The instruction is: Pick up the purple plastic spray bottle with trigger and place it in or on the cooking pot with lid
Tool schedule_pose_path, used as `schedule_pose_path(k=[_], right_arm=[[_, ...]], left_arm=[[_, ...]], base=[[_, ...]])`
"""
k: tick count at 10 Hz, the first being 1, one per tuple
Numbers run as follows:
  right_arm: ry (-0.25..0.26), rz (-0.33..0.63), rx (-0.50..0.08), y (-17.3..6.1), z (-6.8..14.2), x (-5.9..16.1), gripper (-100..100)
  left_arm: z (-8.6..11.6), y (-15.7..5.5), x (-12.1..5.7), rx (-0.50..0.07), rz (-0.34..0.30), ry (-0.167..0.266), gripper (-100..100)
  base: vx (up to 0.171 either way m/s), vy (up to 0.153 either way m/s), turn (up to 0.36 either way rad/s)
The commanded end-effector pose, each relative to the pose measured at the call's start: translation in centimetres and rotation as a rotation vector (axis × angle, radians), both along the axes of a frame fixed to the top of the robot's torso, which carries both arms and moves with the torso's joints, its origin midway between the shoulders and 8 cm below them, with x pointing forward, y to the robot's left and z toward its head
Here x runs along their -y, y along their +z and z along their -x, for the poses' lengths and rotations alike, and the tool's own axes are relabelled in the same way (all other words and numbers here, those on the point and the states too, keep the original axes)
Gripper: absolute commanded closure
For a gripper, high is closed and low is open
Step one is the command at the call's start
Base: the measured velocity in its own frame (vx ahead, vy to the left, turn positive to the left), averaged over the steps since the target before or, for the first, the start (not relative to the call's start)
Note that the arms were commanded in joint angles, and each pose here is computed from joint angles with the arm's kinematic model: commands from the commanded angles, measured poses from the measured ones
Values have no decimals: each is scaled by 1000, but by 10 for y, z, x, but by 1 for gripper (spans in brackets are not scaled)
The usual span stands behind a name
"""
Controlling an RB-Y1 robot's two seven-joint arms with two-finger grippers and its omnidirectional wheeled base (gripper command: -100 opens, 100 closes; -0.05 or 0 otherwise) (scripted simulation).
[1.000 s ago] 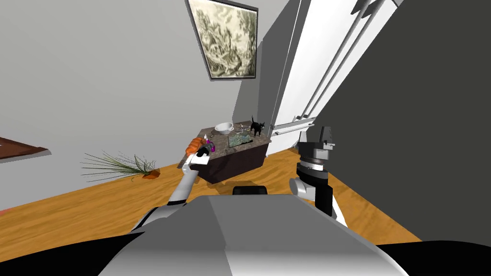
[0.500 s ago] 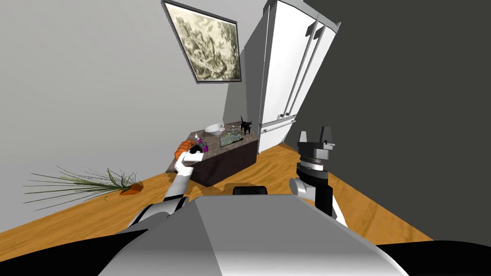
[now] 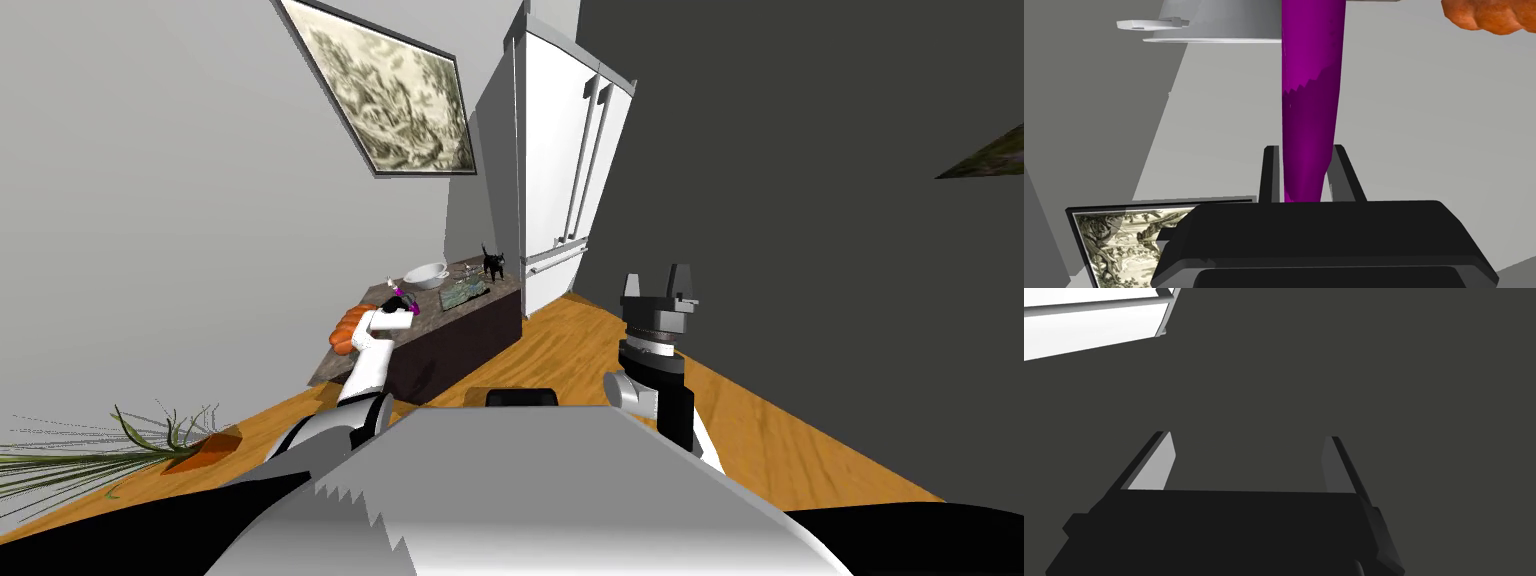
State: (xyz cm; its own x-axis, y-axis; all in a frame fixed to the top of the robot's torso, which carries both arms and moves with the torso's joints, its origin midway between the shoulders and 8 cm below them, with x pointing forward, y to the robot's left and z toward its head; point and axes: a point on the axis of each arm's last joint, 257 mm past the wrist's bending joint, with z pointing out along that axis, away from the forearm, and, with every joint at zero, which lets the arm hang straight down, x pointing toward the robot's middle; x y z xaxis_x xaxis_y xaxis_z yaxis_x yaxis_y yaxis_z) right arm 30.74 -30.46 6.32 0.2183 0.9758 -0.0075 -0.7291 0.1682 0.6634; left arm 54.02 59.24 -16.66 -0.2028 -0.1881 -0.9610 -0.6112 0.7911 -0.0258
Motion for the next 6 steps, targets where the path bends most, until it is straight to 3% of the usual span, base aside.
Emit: schedule_pose_path(k=[1, 3, 4, 6], right_arm=[[0, 0, 0, 0, 0, 0, 0], [0, 0, 0, 0, 0, 0, 0], [0, 0, 0, 0, 0, 0, 0], [0, 0, 0, 0, 0, 0, 0]], left_arm=[[2, 3, -12, -2, 2, 22, 100], [10, 16, -46, 4, 5, 95, 100], [10, 16, -46, 4, 5, 95, 100], [18, 32, -76, 15, 7, 161, 100]], base=[[-10, 7, -129], [-11, 14, -321], [-5, 25, -166], [1, 33, -256]])
